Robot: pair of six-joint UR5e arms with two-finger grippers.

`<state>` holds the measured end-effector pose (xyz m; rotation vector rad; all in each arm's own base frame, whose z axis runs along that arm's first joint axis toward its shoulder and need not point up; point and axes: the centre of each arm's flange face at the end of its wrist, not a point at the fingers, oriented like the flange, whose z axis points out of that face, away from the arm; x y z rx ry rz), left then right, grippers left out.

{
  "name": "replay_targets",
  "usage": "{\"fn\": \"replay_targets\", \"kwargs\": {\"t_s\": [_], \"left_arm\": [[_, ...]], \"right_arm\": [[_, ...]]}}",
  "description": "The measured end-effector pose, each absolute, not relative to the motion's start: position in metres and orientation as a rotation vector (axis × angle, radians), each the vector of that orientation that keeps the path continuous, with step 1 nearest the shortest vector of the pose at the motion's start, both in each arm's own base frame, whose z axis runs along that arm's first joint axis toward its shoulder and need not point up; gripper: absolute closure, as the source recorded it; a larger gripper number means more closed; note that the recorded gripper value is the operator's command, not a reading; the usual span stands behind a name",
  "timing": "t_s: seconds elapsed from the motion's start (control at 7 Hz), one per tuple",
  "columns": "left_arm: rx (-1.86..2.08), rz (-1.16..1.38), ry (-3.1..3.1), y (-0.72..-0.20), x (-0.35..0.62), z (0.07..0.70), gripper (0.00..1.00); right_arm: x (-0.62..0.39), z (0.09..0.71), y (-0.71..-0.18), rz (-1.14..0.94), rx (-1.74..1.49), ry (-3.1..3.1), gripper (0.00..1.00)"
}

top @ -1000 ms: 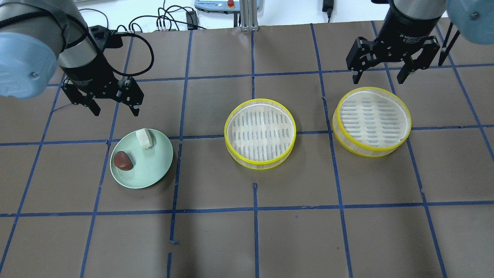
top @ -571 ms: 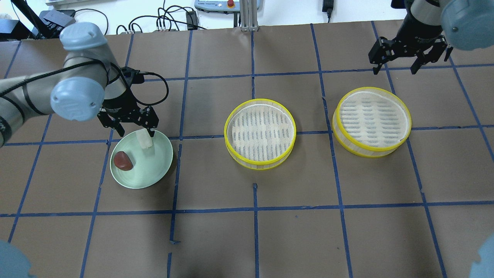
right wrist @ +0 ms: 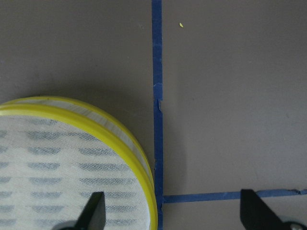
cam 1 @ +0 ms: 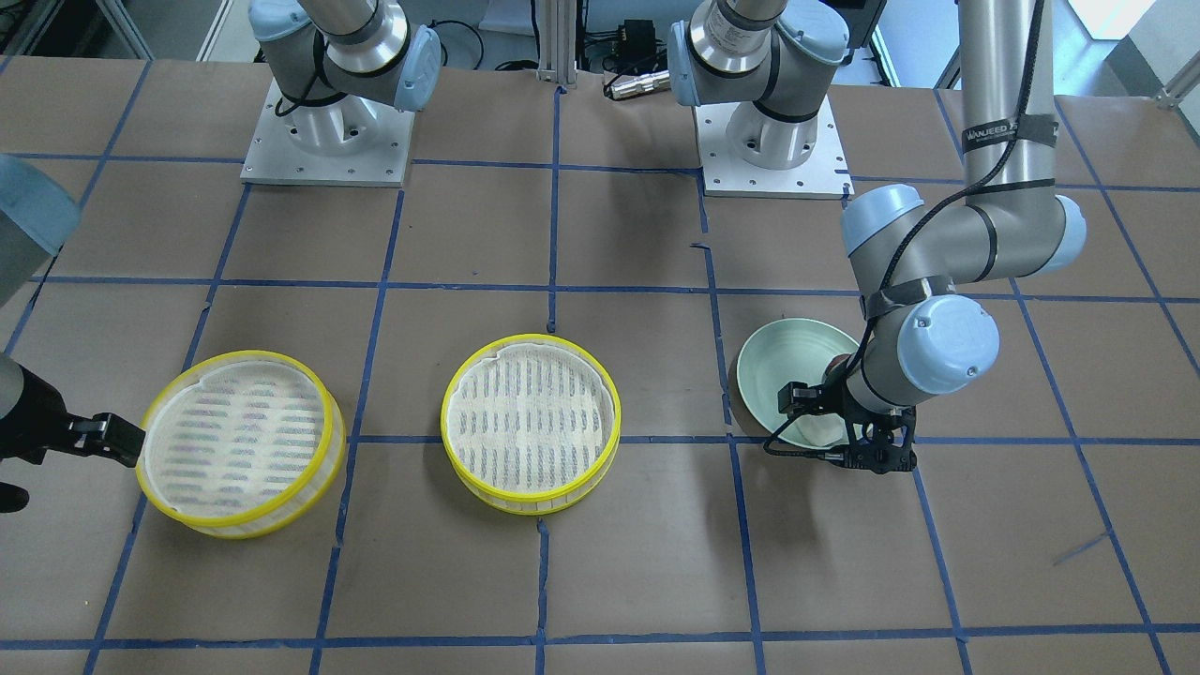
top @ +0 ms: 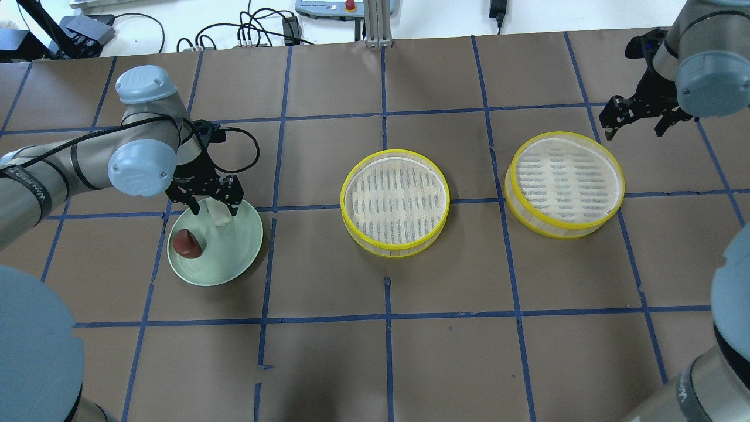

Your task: Stack buns with steamer

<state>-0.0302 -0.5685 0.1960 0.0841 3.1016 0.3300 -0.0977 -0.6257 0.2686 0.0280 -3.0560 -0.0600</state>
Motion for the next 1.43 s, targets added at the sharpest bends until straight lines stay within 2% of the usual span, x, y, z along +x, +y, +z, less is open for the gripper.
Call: {"fn": "replay_targets", "kwargs": {"t_s": [0.43,0.57,0.71,0.86,1.0,1.14,1.29,1.43], "left_arm": [[0.085,0.295,3.11,-0.575,-0.031,0.205,0.9],[0.064,0.261,3.133,-0.58,-0.04,0.217,0.9],[-0.017,0.233,3.185,-0.585,-0.061,0.234,0.9],[-0.136,0.216,3.242,-0.587,-0.101,0.252,0.89],[-0.285,0.201,3.287,-0.583,-0.162,0.267,0.78],[-0.515,0.202,3.32,-0.573,-0.23,0.276,0.71],[-0.735,0.239,3.344,-0.563,-0.279,0.277,0.18],[-0.868,0.278,3.343,-0.555,-0.307,0.271,0.0]], "right_arm": [[-0.123,0.219,-0.594,-0.159,0.032,-3.134,0.03],[-0.129,0.215,-0.589,-0.158,0.019,-3.162,0.14],[-0.13,0.212,-0.586,-0.158,0.012,-3.176,0.49],[-0.129,0.209,-0.584,-0.157,0.01,-3.183,0.73],[-0.128,0.209,-0.583,-0.155,0.009,-3.185,0.85],[-0.128,0.209,-0.583,-0.153,0.008,-3.185,0.93],[-0.128,0.209,-0.583,-0.152,0.007,-3.185,0.94],[-0.127,0.21,-0.584,-0.152,0.006,-3.184,0.94]]}}
